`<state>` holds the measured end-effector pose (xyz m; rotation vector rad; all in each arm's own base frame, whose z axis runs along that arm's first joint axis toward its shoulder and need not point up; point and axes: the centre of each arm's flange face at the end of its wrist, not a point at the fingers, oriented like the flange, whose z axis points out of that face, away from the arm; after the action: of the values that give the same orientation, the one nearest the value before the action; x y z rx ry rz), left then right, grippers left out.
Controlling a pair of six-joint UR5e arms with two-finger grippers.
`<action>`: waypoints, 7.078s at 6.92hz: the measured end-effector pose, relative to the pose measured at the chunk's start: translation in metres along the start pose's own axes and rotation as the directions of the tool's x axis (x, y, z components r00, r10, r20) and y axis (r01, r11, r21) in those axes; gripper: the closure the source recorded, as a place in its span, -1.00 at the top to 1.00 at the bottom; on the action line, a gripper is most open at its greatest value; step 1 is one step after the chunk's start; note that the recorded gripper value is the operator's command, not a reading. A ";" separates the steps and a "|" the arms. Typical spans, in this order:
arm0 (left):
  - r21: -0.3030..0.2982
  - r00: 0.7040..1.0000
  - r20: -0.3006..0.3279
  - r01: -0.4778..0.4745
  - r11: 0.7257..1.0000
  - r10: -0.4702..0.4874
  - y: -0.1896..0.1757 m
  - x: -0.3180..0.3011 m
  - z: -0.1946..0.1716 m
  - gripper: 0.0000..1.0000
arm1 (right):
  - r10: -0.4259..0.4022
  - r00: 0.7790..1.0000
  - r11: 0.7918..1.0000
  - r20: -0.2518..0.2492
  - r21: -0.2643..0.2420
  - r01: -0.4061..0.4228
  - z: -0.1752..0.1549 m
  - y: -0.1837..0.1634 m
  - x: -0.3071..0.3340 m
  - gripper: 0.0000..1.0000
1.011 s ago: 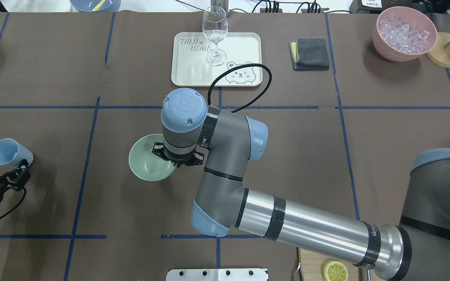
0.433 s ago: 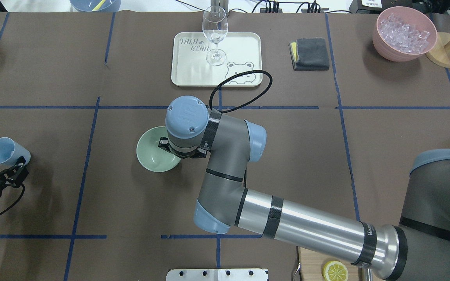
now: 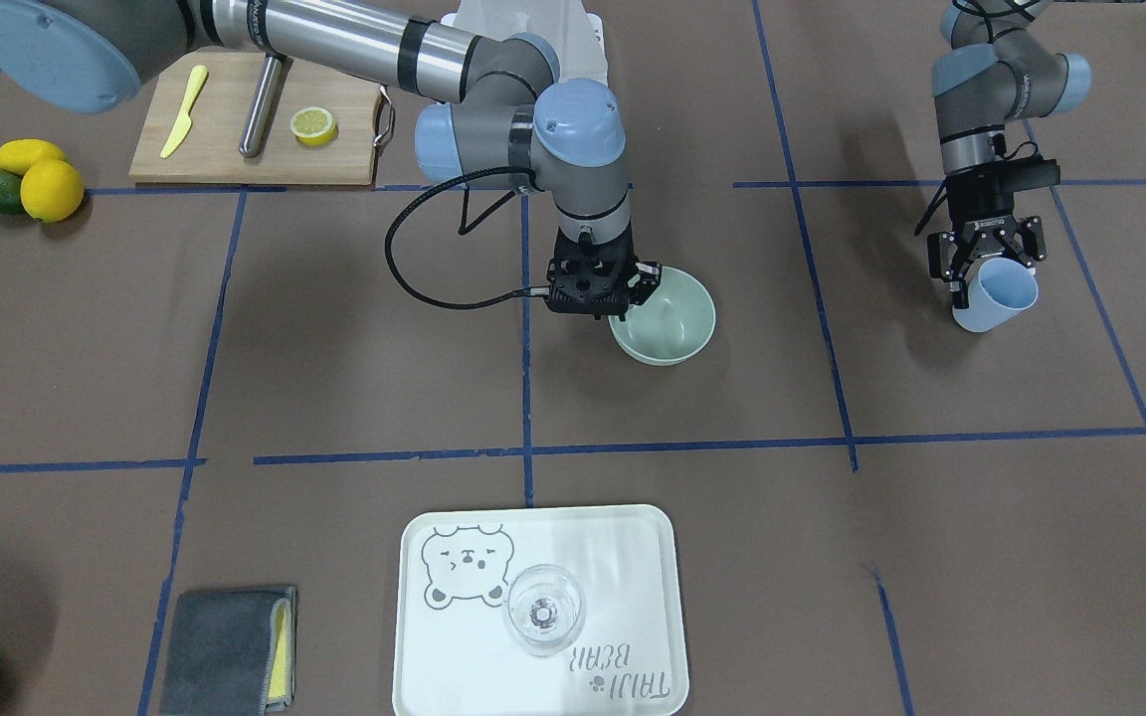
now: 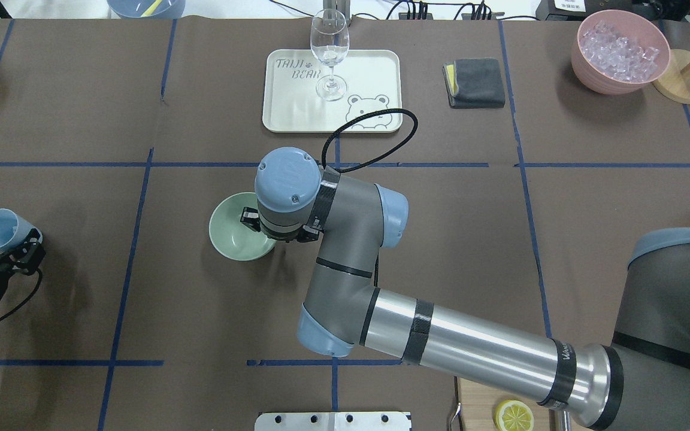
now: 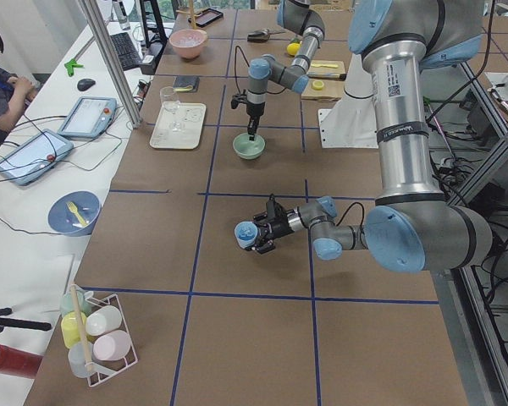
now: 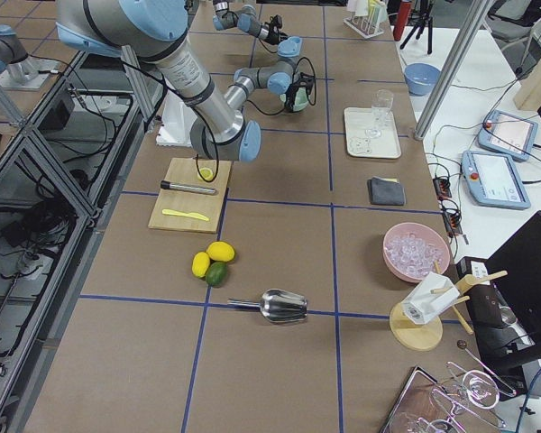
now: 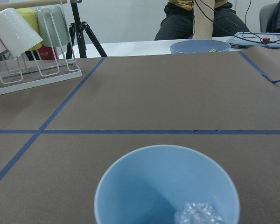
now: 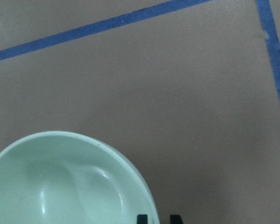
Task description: Pour ice into bowl
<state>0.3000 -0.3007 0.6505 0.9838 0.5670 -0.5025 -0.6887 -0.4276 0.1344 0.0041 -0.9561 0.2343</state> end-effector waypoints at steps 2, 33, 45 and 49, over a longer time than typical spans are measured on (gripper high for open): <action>0.024 1.000 -0.007 0.011 1.000 -0.011 -0.014 0.001 0.006 -1.00 | 0.016 1.000 1.000 0.004 0.007 -0.016 -0.002 -0.001 -0.001 1.00; -0.093 0.125 0.278 -0.983 0.156 0.952 -0.078 0.392 -0.096 -1.00 | -0.004 0.999 1.000 0.053 -0.003 0.004 -0.092 -0.085 0.200 1.00; -0.254 -0.452 0.324 -0.888 -0.384 0.831 -0.075 0.385 -0.080 -1.00 | -0.001 0.999 1.000 0.054 -0.002 0.001 -0.092 -0.085 0.199 1.00; -0.191 -0.334 0.343 -0.940 -0.283 0.878 -0.099 0.381 -0.094 -1.00 | 0.001 0.998 1.000 0.057 -0.002 -0.001 -0.093 -0.085 0.198 1.00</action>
<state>0.5027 -0.3168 0.3002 1.1347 -0.8662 0.9212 -0.4867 -0.4614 0.2493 0.0081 -1.0127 0.2350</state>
